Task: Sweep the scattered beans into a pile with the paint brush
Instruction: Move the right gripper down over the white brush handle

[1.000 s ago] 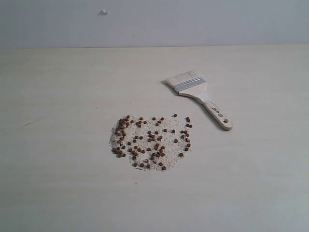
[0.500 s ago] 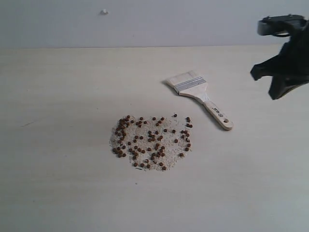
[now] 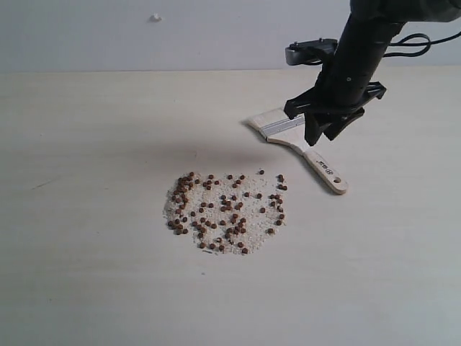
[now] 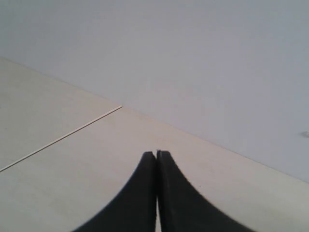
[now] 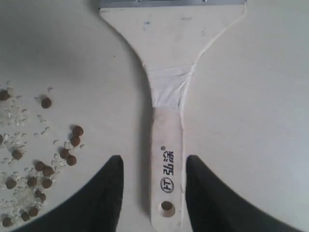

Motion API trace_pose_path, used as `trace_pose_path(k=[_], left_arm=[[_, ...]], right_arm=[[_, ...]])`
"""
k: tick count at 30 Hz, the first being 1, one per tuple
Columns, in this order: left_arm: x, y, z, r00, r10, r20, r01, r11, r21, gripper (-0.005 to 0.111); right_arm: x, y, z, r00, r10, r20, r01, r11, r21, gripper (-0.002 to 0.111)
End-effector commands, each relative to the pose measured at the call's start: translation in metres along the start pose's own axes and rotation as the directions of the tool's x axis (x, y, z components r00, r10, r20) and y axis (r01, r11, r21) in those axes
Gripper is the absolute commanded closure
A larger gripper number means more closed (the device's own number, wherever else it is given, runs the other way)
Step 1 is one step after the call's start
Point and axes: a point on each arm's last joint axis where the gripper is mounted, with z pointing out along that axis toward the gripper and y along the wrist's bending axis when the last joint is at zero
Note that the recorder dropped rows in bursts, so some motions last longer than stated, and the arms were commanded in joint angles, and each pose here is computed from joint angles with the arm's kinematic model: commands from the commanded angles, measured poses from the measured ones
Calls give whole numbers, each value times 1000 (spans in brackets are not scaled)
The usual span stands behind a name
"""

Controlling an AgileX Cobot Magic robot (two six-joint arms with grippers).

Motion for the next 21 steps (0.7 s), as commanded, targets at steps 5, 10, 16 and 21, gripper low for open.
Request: trace_pose_path(k=[5, 10, 16, 21], left_arm=[[1, 0, 0, 1000, -6, 0, 6, 1000, 3, 107], [1, 0, 0, 1000, -6, 0, 6, 1000, 3, 107], [1, 0, 0, 1000, -6, 0, 6, 1000, 3, 107], [1, 0, 0, 1000, -6, 0, 6, 1000, 3, 107]], right_arm=[[-11, -6, 27, 999, -32, 1, 32, 999, 16, 61], [-13, -7, 35, 999, -53, 9, 52, 998, 20, 61], [-15, -8, 39, 998, -60, 29, 59, 998, 20, 61], [-16, -8, 40, 997, -64, 36, 63, 998, 21, 61]])
